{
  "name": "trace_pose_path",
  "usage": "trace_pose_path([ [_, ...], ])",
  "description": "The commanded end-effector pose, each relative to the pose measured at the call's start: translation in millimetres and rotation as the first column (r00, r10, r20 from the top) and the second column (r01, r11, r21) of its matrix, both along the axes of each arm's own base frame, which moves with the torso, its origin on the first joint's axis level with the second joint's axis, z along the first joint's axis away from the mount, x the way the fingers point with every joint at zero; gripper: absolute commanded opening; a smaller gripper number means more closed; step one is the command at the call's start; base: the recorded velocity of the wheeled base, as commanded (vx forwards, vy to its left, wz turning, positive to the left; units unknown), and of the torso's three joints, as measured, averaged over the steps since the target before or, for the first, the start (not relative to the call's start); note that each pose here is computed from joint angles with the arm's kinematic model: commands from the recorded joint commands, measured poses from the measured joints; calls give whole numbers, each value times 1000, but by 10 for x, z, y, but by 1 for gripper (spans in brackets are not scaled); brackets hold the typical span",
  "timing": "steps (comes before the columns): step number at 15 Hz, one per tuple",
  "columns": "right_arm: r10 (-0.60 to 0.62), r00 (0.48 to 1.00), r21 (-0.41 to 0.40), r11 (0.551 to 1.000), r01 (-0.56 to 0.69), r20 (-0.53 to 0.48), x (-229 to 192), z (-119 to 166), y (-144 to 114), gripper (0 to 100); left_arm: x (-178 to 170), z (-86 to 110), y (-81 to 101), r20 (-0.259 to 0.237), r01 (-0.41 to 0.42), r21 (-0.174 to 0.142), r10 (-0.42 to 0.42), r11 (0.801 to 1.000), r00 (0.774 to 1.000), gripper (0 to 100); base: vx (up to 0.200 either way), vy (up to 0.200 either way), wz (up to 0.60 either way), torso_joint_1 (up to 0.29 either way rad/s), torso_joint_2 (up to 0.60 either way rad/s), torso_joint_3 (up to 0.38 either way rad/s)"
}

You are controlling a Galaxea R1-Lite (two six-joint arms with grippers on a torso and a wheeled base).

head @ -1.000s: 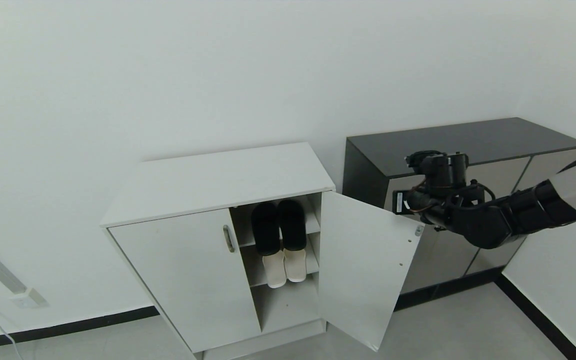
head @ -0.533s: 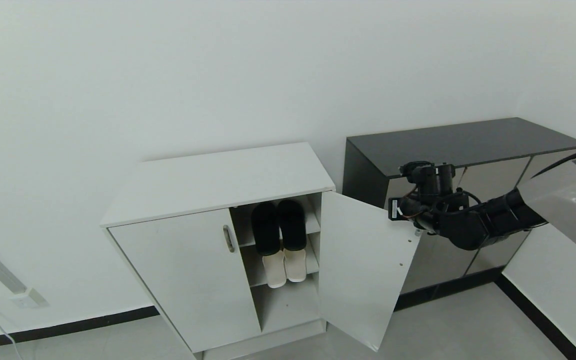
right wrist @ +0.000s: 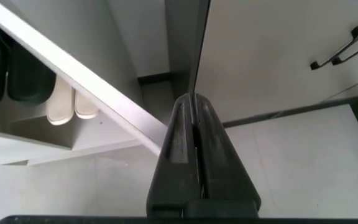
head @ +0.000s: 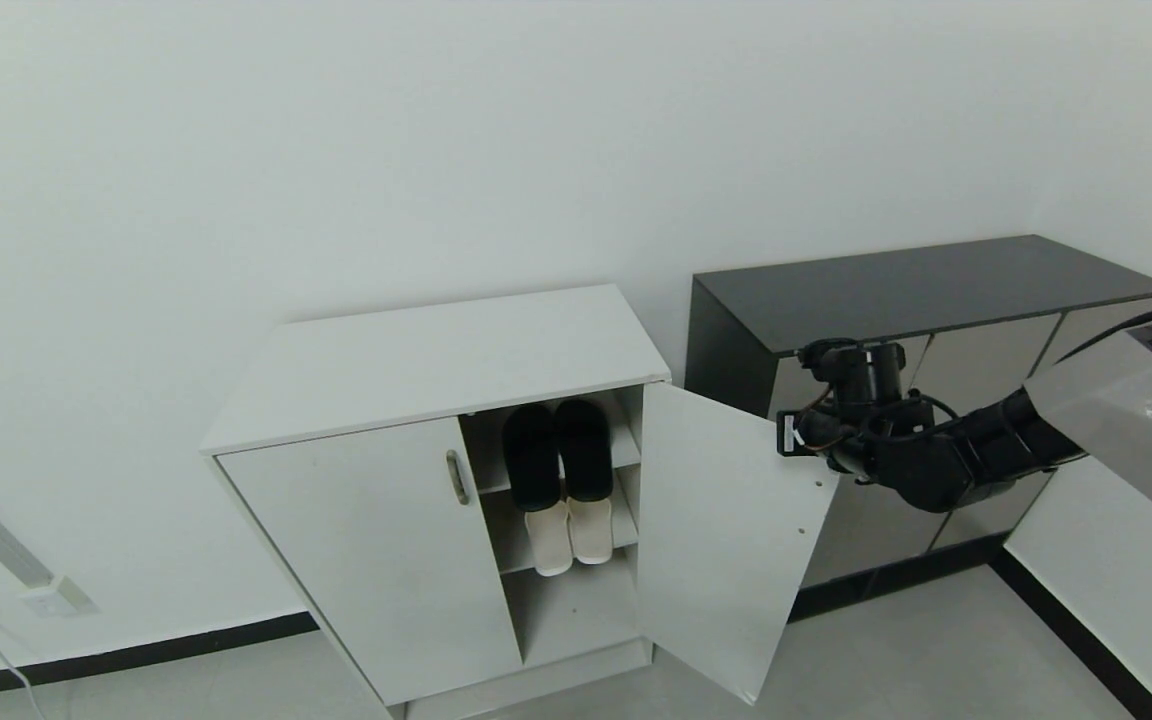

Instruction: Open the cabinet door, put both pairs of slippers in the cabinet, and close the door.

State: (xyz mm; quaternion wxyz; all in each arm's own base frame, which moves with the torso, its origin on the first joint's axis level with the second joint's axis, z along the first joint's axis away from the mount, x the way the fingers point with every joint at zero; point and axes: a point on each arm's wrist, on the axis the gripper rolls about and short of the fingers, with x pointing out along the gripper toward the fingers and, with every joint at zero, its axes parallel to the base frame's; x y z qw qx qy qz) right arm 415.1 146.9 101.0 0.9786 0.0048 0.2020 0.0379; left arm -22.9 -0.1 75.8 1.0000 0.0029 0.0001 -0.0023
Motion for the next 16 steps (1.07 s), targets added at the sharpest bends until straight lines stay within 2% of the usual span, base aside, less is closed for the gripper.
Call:
trace_pose_path([
  [1, 27, 1000, 10, 1000, -27, 0, -172, 104, 77, 0, 0, 0, 0, 0, 0, 0, 0, 1000, 1000, 0, 0, 0, 0, 0, 0, 0],
  [5, 153, 988, 12, 988, -153, -12, -711, 259, 397, 0, 1, 0, 0, -1, 0, 0, 0, 1000, 1000, 0, 0, 0, 0, 0, 0, 0],
  [8, 233, 972, 52, 971, -234, 24, -1033, 435, 625, 0, 0, 0, 0, 0, 0, 0, 0, 1000, 1000, 0, 0, 0, 0, 0, 0, 0],
  [10, 242, 970, 55, 968, -244, 31, -1073, 467, 639, 0, 1, 0, 0, -1, 0, -1, 0, 1000, 1000, 0, 0, 0, 0, 0, 0, 0],
  [16, 251, 968, 12, 968, -251, -24, -1129, 269, 599, 0, 1, 0, 0, -1, 0, -1, 0, 1000, 1000, 0, 0, 0, 0, 0, 0, 0],
])
